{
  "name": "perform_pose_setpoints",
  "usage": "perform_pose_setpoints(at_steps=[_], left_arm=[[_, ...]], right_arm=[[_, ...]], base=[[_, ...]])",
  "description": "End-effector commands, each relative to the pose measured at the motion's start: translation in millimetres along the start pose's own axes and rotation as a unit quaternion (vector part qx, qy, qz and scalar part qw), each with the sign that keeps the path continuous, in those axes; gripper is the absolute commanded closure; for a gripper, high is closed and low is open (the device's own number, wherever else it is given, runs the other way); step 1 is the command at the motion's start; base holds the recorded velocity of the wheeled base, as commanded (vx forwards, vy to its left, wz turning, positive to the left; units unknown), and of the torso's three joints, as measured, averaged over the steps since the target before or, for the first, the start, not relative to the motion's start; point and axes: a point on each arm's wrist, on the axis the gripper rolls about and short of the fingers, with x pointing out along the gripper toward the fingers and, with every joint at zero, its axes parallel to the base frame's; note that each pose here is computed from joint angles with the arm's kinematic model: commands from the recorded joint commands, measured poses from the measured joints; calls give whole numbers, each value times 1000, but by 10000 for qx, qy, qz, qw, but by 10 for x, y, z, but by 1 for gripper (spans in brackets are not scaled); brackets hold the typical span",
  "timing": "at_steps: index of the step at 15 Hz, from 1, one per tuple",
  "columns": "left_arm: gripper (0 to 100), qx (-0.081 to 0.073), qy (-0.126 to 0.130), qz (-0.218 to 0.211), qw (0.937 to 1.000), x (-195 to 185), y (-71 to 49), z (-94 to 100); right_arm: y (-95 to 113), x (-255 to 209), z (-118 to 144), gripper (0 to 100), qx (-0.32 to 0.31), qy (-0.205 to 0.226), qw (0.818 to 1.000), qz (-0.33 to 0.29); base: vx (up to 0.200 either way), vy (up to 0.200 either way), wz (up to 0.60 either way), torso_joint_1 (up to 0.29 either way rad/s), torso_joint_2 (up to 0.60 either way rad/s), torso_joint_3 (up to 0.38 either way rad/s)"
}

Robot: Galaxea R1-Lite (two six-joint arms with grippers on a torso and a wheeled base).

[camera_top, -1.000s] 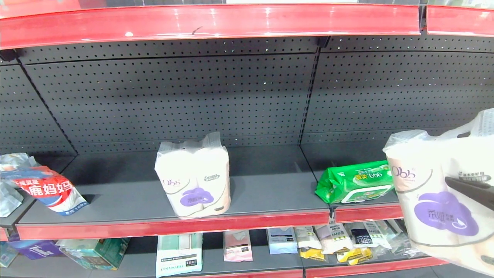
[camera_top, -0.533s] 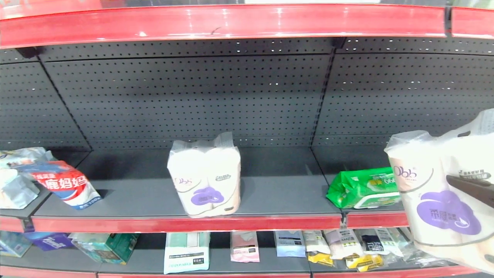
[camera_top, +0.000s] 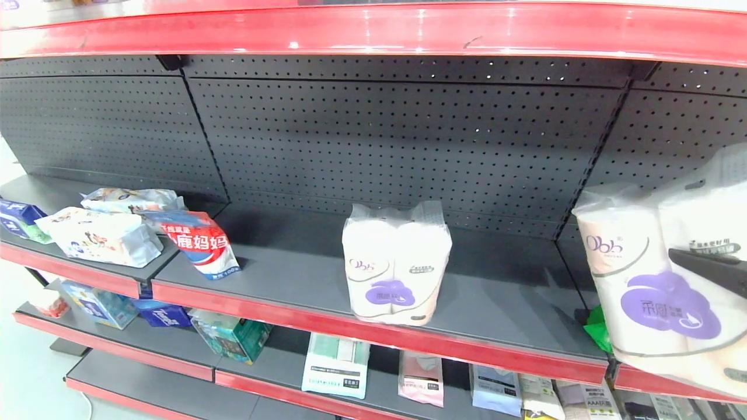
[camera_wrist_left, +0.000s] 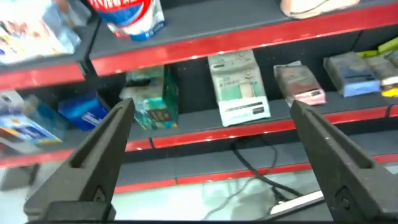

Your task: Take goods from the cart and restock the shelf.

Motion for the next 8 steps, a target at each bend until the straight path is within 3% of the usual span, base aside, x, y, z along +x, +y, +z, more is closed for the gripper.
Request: perform_pose_setpoints(at_steps=[1,2,3,4,6,8], left_arm=[[0,-231,-20,386,9990,32,13,-19],[0,-415,-121,639,9970,61,20,-36],[0,-734,-330,774,9937,100,22,-52],[0,-922,-555,768,9912,141,16,-75],[0,-939,-1010,438,9895,171,1,-53],[0,-920,-872,281,9915,178,-9,-81]], right_arm=[[-21,165,15,100,29,131,9993,346],[-2,236,33,100,33,109,9985,531],[22,359,77,100,6,-38,9976,697],[18,511,81,100,-2,-95,9971,755],[26,759,83,100,-24,-132,9952,969],[24,893,61,100,-14,-43,9946,1040]], base=[[0,0,0,0,0,0],[0,0,0,0,0,0],[0,0,0,0,0,0],[0,0,0,0,0,0],[0,0,0,0,0,0],[0,0,0,0,0,0]])
